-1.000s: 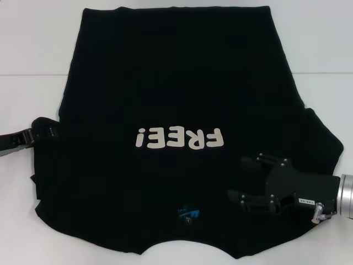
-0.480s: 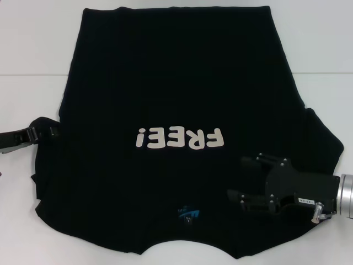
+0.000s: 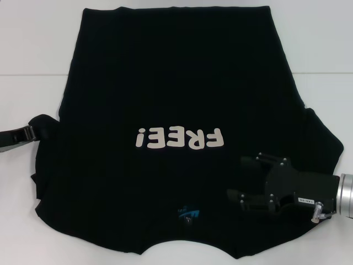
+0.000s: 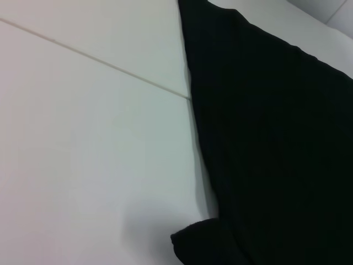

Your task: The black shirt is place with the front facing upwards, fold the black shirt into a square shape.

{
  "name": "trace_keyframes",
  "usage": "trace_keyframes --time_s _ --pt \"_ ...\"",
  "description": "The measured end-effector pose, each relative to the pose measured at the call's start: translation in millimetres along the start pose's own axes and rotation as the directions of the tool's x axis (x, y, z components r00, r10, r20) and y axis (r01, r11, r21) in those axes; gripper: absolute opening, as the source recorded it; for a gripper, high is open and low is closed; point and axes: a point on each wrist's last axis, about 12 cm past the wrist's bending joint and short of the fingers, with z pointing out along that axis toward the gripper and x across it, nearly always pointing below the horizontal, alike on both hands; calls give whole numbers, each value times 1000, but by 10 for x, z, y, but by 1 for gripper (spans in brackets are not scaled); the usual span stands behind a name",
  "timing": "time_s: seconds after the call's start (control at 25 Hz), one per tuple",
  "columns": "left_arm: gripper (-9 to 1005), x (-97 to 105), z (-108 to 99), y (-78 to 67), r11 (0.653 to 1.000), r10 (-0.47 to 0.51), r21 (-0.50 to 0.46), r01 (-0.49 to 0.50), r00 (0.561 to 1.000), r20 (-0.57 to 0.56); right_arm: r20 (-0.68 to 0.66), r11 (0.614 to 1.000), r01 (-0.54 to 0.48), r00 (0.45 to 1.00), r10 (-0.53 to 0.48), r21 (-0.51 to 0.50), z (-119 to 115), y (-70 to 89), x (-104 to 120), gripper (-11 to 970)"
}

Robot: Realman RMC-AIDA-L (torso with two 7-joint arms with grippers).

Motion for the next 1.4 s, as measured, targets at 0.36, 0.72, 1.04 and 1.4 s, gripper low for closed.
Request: trace_keyframes --time_s 0.36,0.72,1.04,1.4 --pt "25 4 0 4 1000 5 -4 -5 1000 -4 1 1000 1 1000 -1 -1 3 -2 -4 895" --pt "26 -17 -27 44 1000 8 -21 -8 1000 7 2 1000 3 1000 -3 -3 7 -3 -11 895" --pt "25 -73 -133 158 998 15 -54 -14 999 29 5 1000 0 1000 0 2 2 -6 -10 896" --pt "22 -147 -219 154 999 26 -32 -25 999 35 7 1000 -3 1000 3 6 -3 -9 -9 895"
